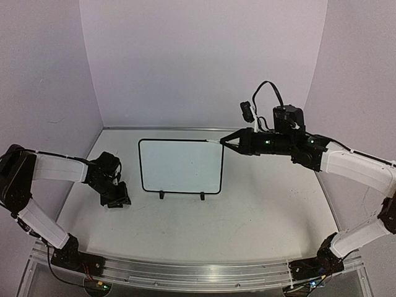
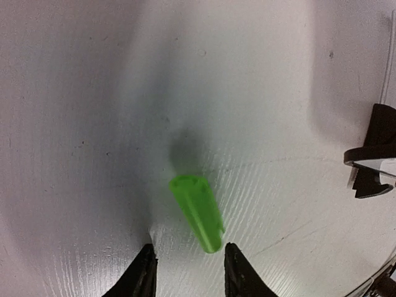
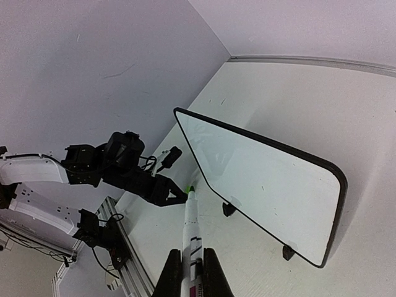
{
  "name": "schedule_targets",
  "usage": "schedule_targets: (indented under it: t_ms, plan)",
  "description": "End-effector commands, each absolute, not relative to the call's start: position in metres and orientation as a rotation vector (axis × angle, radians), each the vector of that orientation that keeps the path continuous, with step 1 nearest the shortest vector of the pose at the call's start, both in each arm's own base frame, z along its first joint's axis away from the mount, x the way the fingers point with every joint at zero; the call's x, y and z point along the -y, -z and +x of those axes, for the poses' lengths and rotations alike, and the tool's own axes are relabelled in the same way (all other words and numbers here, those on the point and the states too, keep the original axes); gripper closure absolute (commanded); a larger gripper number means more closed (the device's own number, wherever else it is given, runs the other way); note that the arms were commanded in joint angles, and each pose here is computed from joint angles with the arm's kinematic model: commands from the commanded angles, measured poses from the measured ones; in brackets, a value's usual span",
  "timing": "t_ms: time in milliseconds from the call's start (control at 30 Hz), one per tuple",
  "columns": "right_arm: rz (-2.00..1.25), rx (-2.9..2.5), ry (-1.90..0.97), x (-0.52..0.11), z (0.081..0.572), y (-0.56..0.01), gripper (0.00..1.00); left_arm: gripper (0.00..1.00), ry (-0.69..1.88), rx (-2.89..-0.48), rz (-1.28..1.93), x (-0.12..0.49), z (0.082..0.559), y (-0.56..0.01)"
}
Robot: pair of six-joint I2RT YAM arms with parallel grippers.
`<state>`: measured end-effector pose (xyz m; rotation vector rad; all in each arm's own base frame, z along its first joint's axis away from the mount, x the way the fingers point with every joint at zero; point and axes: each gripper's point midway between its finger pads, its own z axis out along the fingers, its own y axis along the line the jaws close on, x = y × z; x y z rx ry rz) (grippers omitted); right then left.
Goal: Write a sentence on the whiteboard
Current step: Place the pen cap at the center of the board, then adjust the whiteboard stand at the center of the board.
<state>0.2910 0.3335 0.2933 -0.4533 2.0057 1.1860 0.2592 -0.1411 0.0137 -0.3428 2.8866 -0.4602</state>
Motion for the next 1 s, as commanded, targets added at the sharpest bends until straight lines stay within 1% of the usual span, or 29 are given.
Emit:
schedule_targets:
  t_ms: [0, 167, 300, 500, 600, 700, 767, 867, 967]
  plan:
    - [-0.485, -1.938, -1.187, -0.338, 0.293, -0.319, 1.00, 0.58, 0.426, -2.860, -0.334, 0.138, 0.269, -0.024]
    - [-0.475, -1.930, -1.175, -0.334, 0.292, -0.321, 1.00, 0.43, 0.371, -2.814, -0.330, 0.128, 0.270, -0.036]
    - [-0.456, -1.923, -1.158, -0.328, 0.290, -0.323, 1.00, 0.31, 0.387, -2.675, -0.299, 0.122, 0.276, -0.061]
    - [-0.435, -1.912, -1.141, -0.320, 0.287, -0.325, 1.00, 0.25, 0.554, -2.420, -0.270, 0.132, 0.281, -0.107]
    - [-0.432, -1.919, -1.143, -0.319, 0.286, -0.322, 1.00, 0.24, 0.680, -2.325, -0.179, 0.150, 0.284, -0.126]
    - [-0.440, -1.919, -1.158, -0.320, 0.283, -0.323, 1.00, 0.23, 0.839, -2.249, 0.007, 0.180, 0.287, -0.144]
    - [-0.437, -1.918, -1.163, -0.319, 0.281, -0.324, 1.00, 0.27, 0.845, -2.237, 0.062, 0.187, 0.294, -0.149]
    - [-0.420, -1.917, -1.157, -0.316, 0.280, -0.324, 1.00, 0.34, 0.826, -2.241, 0.051, 0.189, 0.302, -0.146]
    - [-0.395, -1.917, -1.145, -0.311, 0.279, -0.324, 1.00, 0.35, 0.793, -2.241, 0.033, 0.195, 0.304, -0.144]
